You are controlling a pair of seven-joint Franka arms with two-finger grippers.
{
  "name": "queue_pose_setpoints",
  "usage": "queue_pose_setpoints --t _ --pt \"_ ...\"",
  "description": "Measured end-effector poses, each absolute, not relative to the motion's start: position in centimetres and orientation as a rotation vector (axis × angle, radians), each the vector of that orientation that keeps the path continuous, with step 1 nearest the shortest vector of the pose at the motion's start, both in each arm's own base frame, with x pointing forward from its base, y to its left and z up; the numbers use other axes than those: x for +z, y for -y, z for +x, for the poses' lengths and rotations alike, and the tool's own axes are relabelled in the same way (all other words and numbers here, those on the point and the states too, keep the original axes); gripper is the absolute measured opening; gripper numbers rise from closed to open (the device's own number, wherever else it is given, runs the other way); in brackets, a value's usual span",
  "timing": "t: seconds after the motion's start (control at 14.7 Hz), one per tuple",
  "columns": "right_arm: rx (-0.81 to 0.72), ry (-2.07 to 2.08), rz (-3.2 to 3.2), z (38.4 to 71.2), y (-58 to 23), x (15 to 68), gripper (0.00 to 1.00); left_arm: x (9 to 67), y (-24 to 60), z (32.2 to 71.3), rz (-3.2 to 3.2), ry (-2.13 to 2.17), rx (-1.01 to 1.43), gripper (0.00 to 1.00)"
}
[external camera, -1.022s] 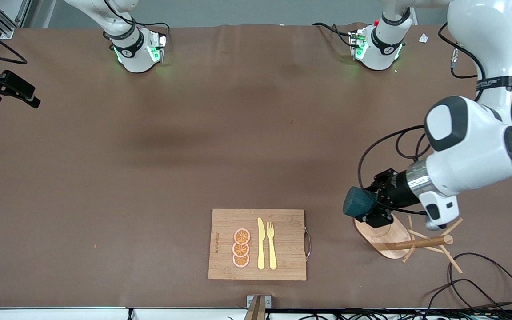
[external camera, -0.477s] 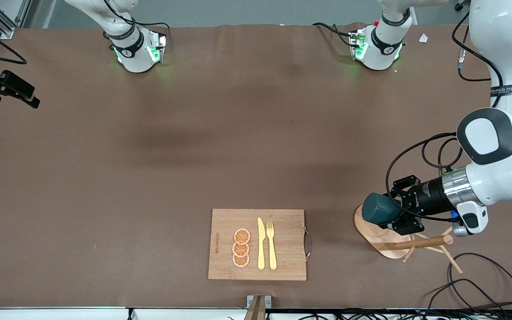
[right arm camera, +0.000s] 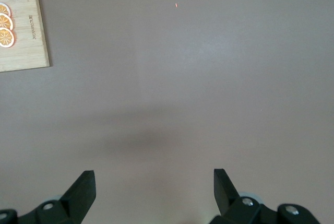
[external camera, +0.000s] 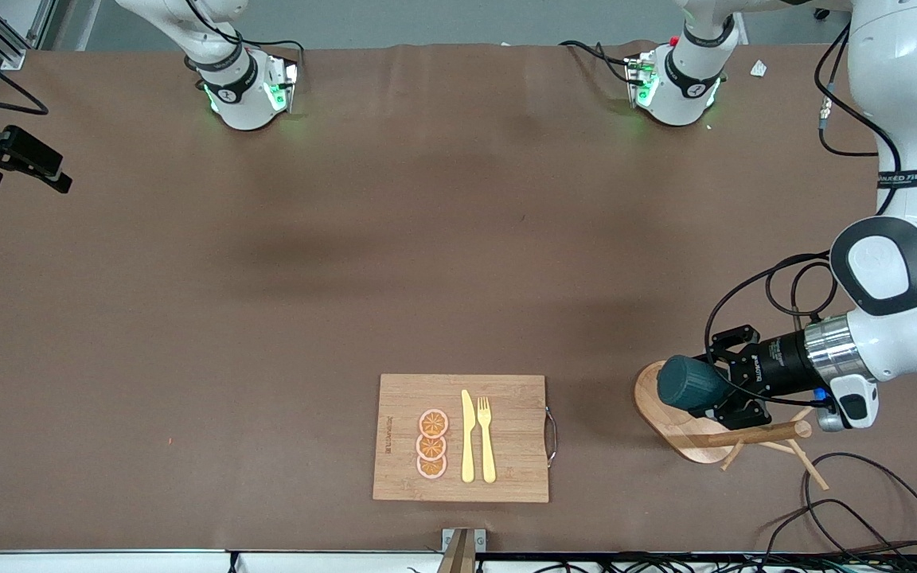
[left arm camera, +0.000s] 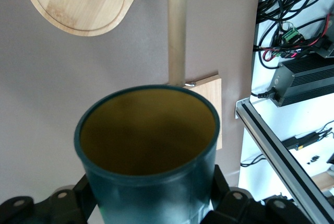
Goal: Pass cup and hang on rack
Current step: 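Tilt the mug and hook it onto a rack peg with the left gripper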
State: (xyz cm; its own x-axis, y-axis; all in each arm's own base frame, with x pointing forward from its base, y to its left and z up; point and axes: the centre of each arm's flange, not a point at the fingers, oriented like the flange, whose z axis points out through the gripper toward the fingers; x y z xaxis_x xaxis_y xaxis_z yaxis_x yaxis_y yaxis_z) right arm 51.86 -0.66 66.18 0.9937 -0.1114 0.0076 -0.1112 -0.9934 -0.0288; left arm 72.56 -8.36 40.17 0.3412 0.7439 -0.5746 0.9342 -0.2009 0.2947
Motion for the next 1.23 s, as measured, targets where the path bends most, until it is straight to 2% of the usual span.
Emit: queue_pose_setpoints --t 1.23 --pt "-0.011 -0.174 -3.108 51.8 0.7 66.2 1.0 36.9 3.3 73.6 1.982 -1.437 -0.379 0.85"
